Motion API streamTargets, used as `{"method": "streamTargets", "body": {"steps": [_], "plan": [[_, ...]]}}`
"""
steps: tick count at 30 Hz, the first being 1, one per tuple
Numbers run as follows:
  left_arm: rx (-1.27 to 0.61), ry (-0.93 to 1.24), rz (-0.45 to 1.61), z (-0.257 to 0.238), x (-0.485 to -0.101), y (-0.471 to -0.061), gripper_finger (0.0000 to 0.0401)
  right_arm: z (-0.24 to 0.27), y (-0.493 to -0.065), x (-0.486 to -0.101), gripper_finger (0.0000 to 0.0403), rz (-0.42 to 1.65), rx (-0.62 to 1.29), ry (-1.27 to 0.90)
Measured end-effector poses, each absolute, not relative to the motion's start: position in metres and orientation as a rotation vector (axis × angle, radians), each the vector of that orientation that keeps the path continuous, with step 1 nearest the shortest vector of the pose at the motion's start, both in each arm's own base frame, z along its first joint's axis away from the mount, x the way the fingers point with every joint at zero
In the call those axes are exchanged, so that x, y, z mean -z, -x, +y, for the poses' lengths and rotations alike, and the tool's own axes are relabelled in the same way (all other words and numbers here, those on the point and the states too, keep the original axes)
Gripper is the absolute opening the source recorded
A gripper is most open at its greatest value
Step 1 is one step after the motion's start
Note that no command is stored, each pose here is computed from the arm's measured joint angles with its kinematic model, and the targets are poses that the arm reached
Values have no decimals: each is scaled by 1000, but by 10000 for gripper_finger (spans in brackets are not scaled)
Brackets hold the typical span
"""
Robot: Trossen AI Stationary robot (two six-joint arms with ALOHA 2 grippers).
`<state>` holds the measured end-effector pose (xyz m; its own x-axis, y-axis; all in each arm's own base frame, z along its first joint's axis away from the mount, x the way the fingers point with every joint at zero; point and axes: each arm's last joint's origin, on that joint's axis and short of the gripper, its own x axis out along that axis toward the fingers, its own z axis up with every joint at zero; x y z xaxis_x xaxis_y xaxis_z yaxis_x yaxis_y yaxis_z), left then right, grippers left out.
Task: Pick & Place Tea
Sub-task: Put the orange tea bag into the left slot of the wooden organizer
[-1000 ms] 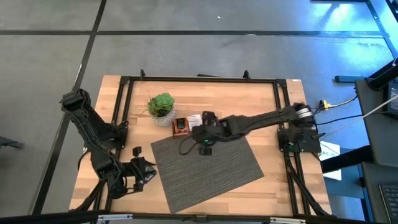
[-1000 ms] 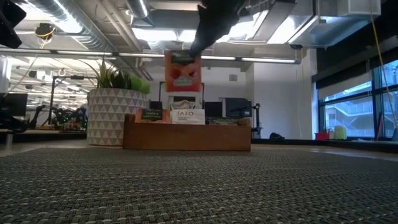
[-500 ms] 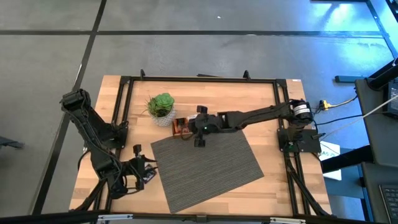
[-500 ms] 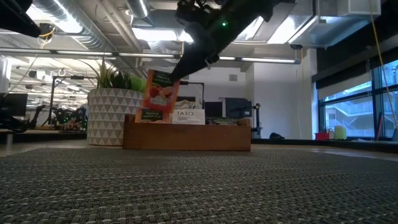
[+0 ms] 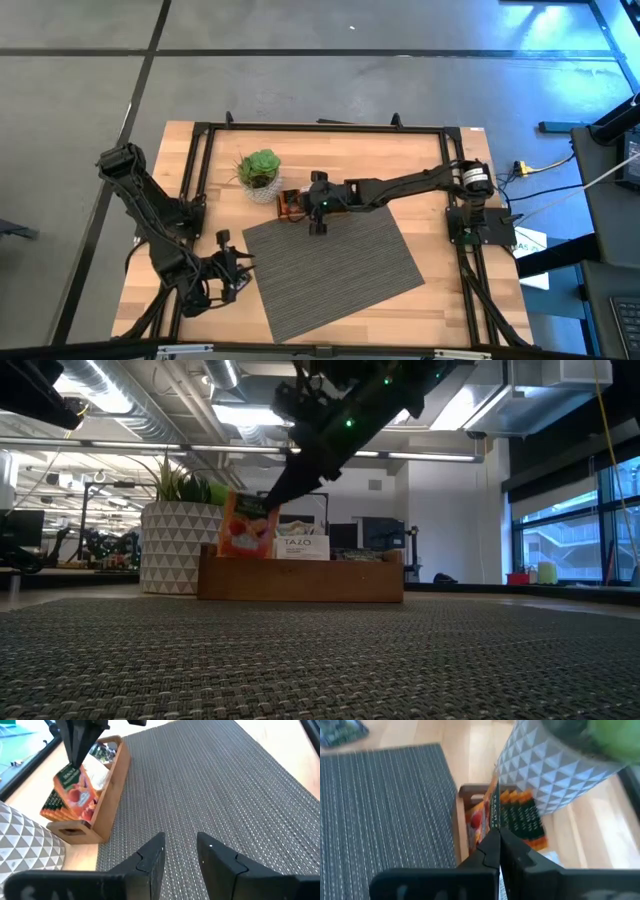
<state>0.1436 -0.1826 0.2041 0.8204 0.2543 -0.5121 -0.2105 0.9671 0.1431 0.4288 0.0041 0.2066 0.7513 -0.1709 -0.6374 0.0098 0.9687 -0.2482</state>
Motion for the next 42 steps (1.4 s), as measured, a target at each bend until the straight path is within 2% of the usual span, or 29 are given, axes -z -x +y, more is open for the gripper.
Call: {"method": "streamTargets", "body": {"steps": [37, 42], "plan": [[-251, -68, 568, -182, -204, -145, 109, -1, -443, -165, 7, 757, 76, 277], [-251, -68, 568, -182, -204, -145, 109, -2, -443, -167, 12, 754, 59, 349]]}}
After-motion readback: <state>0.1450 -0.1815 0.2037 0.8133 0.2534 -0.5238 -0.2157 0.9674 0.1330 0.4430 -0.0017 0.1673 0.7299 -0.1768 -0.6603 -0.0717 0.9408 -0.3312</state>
